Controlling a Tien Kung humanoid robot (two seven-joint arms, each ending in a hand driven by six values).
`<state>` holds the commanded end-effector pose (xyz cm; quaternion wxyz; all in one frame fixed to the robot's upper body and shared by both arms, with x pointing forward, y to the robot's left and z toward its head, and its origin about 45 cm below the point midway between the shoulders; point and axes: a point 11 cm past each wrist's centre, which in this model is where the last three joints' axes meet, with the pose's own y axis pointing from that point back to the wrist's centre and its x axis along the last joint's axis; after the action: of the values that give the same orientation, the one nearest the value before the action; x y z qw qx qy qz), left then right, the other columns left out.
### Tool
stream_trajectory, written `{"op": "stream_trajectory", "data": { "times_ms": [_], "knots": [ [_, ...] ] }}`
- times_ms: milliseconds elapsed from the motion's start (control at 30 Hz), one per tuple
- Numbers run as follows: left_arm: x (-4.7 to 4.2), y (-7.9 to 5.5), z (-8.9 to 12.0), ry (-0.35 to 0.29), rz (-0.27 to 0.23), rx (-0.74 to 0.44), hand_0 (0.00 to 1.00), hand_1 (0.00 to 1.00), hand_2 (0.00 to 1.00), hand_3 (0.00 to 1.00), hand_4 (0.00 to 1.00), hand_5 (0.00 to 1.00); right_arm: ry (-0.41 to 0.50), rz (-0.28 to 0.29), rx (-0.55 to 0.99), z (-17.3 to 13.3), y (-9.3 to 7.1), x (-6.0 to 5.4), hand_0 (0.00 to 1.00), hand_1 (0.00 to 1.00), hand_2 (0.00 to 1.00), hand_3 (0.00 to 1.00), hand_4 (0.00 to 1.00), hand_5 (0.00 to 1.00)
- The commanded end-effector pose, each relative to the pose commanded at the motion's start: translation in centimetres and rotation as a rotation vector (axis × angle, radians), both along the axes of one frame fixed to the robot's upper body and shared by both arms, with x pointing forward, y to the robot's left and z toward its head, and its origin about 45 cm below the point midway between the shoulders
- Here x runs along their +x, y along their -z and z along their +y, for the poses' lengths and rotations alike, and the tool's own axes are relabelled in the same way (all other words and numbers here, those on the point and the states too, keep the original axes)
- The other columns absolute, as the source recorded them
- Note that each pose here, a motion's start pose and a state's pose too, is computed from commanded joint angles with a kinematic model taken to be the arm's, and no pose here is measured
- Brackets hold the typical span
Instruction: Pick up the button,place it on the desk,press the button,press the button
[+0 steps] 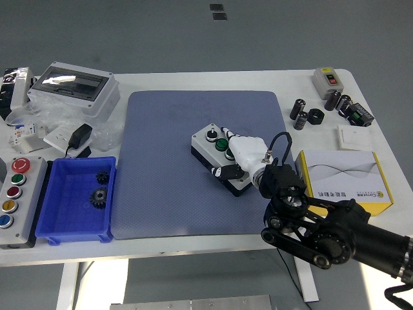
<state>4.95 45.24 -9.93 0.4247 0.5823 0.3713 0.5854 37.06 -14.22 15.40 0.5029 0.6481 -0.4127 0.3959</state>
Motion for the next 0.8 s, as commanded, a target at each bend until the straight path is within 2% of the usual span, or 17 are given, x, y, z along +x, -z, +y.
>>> {"op": "stream_trajectory", "data": {
  "times_ms": [33,200,233,400,433,600,633,800],
  "knots": [
    [0.00,0.0,0.0,0.000,-0.001,0.000,0.634,0.586,0.527,0.591,0.644,0.266,-0.002,-0.007,-0.006,0.0,-0.1,0.1,0.069,0.378,0.574,0.998,0.474,0.065],
    [0.04,0.0,-0.1,0.004,-0.006,-0.001,0.634,0.586,0.527,0.591,0.644,0.266,-0.008,-0.043,-0.027,-0.1,-0.4,0.2,0.069,0.378,0.574,0.998,0.474,0.065],
    [0.04,0.0,-0.1,0.004,-0.006,-0.002,0.635,0.586,0.528,0.592,0.652,0.250,-0.008,-0.049,-0.029,-0.1,-0.4,0.3,0.048,0.325,0.451,0.820,0.333,0.002],
    [0.01,0.1,-0.1,0.006,-0.007,-0.003,0.635,0.586,0.528,0.592,0.652,0.250,-0.012,-0.075,-0.034,-0.1,-0.6,0.3,0.048,0.325,0.451,0.820,0.333,0.002],
    [0.00,0.1,-0.1,0.006,-0.007,-0.003,0.635,0.586,0.530,0.594,0.659,0.251,-0.012,-0.077,-0.034,-0.1,-0.5,0.2,0.034,0.296,0.386,0.559,0.329,0.002],
    [-0.06,0.1,-0.1,0.005,-0.005,-0.002,0.635,0.586,0.530,0.594,0.659,0.251,-0.021,-0.095,-0.018,0.0,-0.6,0.1,0.034,0.296,0.386,0.559,0.329,0.002],
    [-0.06,0.1,-0.1,0.005,-0.004,-0.002,0.636,0.587,0.533,0.595,0.658,0.249,-0.038,-0.099,-0.007,0.2,-0.7,0.1,0.018,0.283,0.356,0.500,0.338,0.002],
    [0.00,0.0,0.0,0.005,-0.006,-0.001,0.636,0.587,0.533,0.595,0.658,0.249,-0.100,-0.123,0.030,1.0,-1.1,-0.1,0.018,0.283,0.356,0.500,0.338,0.002]
  ]
}}
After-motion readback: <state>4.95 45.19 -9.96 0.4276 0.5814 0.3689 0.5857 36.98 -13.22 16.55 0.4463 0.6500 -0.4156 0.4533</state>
